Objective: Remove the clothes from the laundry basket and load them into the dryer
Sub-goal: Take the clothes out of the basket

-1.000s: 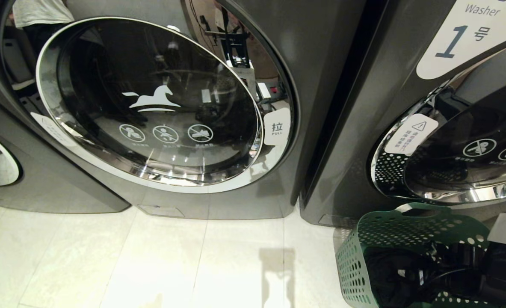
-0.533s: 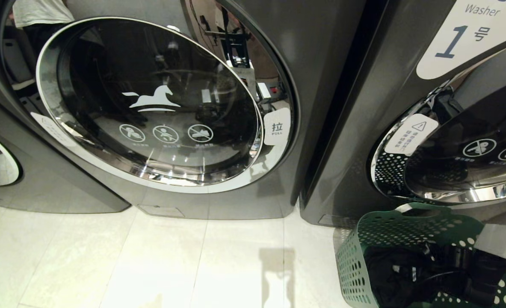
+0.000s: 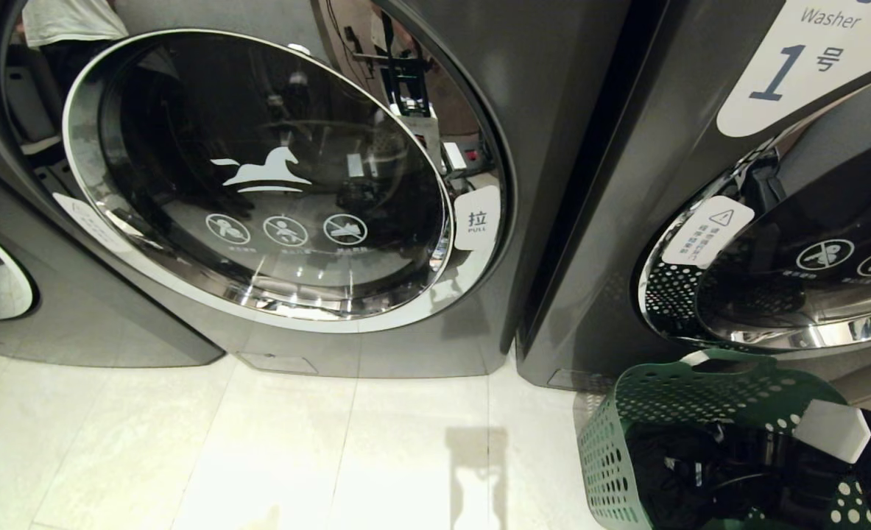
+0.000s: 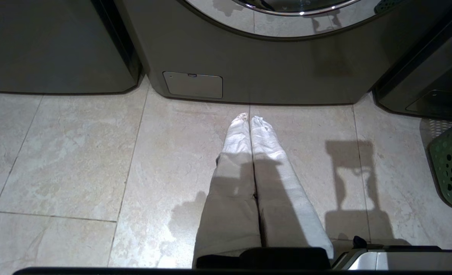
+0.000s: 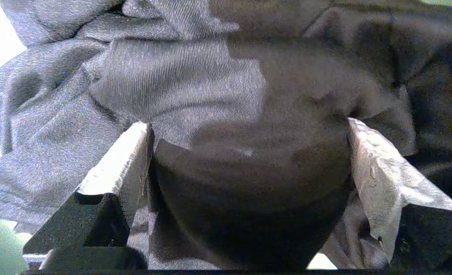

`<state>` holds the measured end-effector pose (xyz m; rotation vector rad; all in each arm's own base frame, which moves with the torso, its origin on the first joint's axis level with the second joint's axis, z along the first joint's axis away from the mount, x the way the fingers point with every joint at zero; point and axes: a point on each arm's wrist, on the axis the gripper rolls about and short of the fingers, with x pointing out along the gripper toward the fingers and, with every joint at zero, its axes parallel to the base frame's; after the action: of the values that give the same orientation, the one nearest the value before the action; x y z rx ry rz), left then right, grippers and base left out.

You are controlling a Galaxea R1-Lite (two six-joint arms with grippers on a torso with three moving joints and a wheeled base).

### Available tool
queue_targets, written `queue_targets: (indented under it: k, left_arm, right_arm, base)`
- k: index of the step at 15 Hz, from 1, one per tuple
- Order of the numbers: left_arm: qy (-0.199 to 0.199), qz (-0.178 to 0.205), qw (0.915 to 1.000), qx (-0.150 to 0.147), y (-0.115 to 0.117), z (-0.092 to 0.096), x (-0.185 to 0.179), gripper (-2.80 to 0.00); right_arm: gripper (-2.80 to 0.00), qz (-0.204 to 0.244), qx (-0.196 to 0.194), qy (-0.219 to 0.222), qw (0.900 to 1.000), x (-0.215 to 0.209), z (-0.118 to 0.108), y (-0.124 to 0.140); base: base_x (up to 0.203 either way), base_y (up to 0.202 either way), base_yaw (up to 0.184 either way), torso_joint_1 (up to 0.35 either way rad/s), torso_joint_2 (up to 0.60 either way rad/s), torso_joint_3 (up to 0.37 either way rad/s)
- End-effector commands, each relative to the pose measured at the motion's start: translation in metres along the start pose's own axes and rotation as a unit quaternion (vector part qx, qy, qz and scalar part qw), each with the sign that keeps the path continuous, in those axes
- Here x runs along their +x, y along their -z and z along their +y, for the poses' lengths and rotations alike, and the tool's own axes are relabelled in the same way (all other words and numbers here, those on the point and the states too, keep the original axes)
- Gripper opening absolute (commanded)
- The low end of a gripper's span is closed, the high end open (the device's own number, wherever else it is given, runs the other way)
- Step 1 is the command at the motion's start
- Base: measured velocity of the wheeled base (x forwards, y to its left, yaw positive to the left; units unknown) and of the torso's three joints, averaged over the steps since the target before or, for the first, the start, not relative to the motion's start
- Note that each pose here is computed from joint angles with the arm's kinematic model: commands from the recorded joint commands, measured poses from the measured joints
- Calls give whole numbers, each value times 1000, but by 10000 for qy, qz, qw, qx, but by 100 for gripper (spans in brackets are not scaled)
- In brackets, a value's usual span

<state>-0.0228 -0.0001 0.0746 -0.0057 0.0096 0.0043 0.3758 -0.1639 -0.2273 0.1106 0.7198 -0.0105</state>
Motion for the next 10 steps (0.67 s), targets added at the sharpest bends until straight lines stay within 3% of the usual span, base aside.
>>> queue_targets:
  k: [1, 4, 5, 10]
  left_arm:
    - [-2, -2, 10000, -2, 0, 0, 0, -280]
    - [-2, -2, 10000, -2, 0, 0, 0, -280]
    - [-2, -2, 10000, -2, 0, 0, 0, -280]
    - [-2, -2, 10000, -2, 0, 0, 0, -280]
  right_arm:
    - [0, -45, -21, -9, 10000, 6, -1, 3]
    - [0, -130, -67, -3, 9999, 9, -1, -1]
    - [-280, -138, -62, -1, 9999, 9, -1, -1]
    - [-280, -142, -56, 7, 9999, 9, -1, -2]
  base:
    - [0, 0, 0, 0, 0, 0]
    - [0, 0, 0, 0, 0, 0]
    - [0, 0, 0, 0, 0, 0]
    - [0, 0, 0, 0, 0, 0]
